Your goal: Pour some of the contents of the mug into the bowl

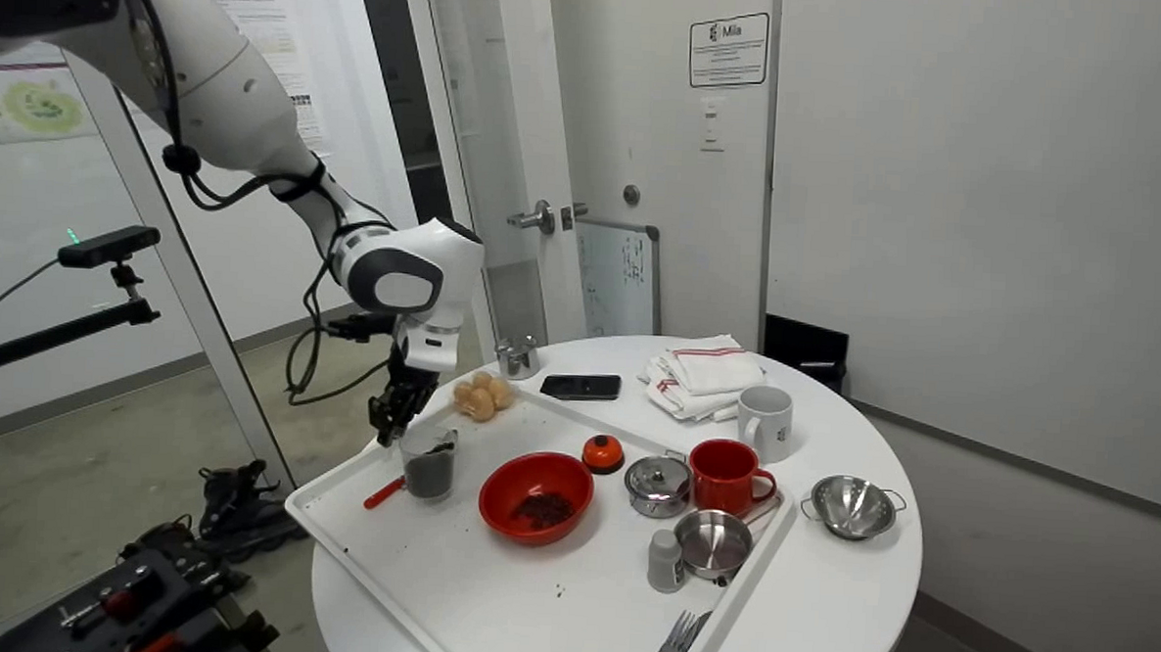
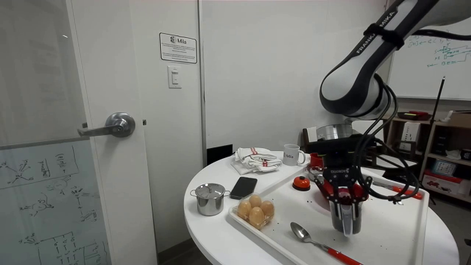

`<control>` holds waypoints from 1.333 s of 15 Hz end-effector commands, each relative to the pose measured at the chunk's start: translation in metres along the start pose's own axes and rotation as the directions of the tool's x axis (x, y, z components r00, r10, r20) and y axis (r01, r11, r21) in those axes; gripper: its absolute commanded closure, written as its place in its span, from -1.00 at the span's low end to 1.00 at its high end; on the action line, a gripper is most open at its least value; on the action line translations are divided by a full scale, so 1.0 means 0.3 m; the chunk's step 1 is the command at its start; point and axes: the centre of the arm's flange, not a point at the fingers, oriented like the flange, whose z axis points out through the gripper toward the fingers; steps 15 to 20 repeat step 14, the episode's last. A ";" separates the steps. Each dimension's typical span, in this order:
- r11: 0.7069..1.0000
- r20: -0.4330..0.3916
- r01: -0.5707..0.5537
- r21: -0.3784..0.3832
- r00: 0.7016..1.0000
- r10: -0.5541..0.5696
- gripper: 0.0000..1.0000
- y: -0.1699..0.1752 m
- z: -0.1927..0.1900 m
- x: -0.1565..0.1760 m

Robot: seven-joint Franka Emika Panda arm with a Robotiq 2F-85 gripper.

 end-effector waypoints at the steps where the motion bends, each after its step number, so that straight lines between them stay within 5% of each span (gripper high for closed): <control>1: 0.998 -0.072 -0.067 0.022 0.995 0.068 0.82 -0.059 0.055 0.037; 2: 0.996 -0.078 -0.080 0.027 0.994 0.082 0.81 -0.064 0.064 0.048; 3: 0.995 -0.076 -0.093 0.034 0.993 0.095 0.55 -0.068 0.071 0.056; 4: 0.994 -0.069 -0.105 0.037 0.992 0.107 -0.04 -0.070 0.074 0.060; 6: 0.994 -0.067 -0.105 0.035 0.992 0.107 -0.15 -0.071 0.065 0.059; 11: 0.996 -0.046 -0.071 0.045 0.996 0.073 -0.90 -0.030 0.016 0.040; 20: 0.997 -0.041 -0.020 0.071 0.999 0.023 -1.00 0.024 -0.053 0.006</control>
